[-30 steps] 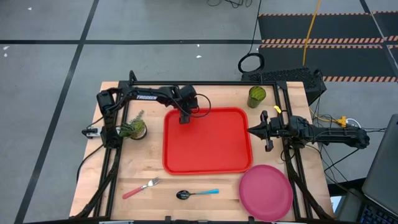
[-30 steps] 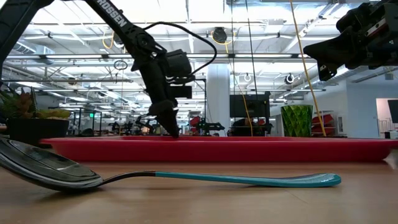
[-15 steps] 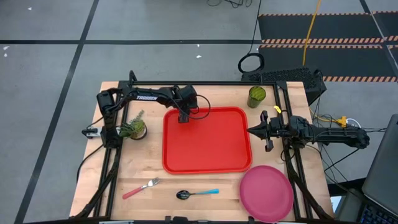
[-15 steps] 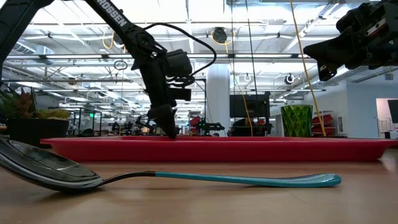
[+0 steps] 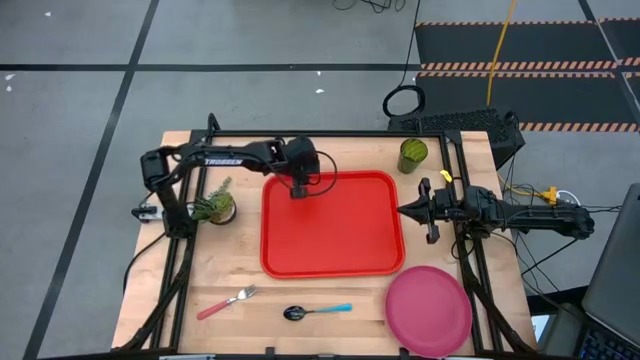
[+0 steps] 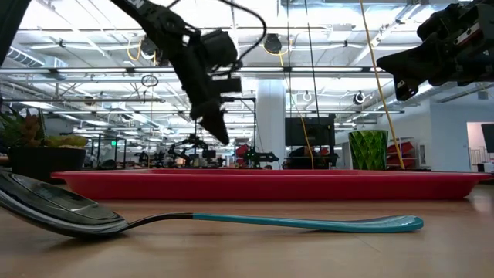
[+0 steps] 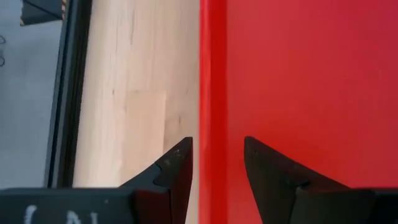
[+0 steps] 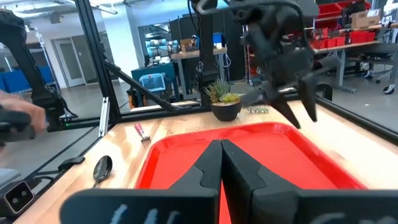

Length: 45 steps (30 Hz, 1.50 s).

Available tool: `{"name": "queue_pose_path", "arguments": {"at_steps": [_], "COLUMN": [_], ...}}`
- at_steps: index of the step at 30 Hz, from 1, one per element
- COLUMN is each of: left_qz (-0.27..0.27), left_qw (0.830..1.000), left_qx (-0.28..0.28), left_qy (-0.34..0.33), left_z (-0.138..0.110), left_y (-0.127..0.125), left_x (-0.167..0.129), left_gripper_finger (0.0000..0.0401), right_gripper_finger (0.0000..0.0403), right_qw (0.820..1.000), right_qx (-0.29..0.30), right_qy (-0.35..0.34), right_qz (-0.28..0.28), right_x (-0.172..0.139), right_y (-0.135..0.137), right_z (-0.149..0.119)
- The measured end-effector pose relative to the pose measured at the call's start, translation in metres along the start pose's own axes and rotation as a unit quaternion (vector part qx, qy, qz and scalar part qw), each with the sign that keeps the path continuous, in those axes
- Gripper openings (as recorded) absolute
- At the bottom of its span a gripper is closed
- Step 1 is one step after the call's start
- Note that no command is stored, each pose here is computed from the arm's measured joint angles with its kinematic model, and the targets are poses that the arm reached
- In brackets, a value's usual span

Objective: Pick and place plate/cup/fork/spoon on tray
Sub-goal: Put the pink plate on the red tray

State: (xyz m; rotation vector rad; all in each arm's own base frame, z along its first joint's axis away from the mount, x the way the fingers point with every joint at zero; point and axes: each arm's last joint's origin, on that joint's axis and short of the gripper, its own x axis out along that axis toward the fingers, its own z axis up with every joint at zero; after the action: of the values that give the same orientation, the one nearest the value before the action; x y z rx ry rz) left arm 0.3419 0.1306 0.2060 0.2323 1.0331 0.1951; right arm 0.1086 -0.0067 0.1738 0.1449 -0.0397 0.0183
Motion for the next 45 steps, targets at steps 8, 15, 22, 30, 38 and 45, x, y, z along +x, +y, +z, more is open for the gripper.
{"name": "queue_pose_path", "arguments": {"at_steps": [8,15,22,30,38,45], "left_qz": [-0.077,-0.131,-0.161,-0.08,-0.048,-0.065], "left_qw": [0.995,0.981,0.968,0.984,0.987,0.971], "left_qx": [0.005,0.003,0.031,0.104,0.074,0.024], "left_qy": [-0.07,-0.144,-0.19,-0.118,-0.133,-0.231], "left_z": [0.033,0.077,0.11,0.112,0.109,0.091], "left_y": [-0.062,-0.133,-0.186,-0.202,-0.147,-0.091], "left_x": [-0.031,-0.065,-0.088,-0.087,-0.126,-0.157], "left_gripper_finger": [0.0145,0.0145,0.0145,0.0145,0.0145,0.0145], "right_gripper_finger": [0.0,0.0,0.0,0.0,0.0,0.0], "right_qw": [1.0,1.0,1.0,0.996,0.971,0.977], "right_qx": [-0.002,-0.002,-0.008,0.025,-0.036,-0.035], "right_qy": [0.001,0.0,-0.024,-0.07,-0.173,-0.165], "right_qz": [0.0,0.0,0.003,0.047,0.163,0.132], "right_x": [0.0,0.0,0.0,-0.001,-0.006,-0.004], "right_y": [0.0,0.0,0.001,0.005,0.021,0.019], "right_z": [0.0,0.0,0.005,0.016,0.035,0.033]}}
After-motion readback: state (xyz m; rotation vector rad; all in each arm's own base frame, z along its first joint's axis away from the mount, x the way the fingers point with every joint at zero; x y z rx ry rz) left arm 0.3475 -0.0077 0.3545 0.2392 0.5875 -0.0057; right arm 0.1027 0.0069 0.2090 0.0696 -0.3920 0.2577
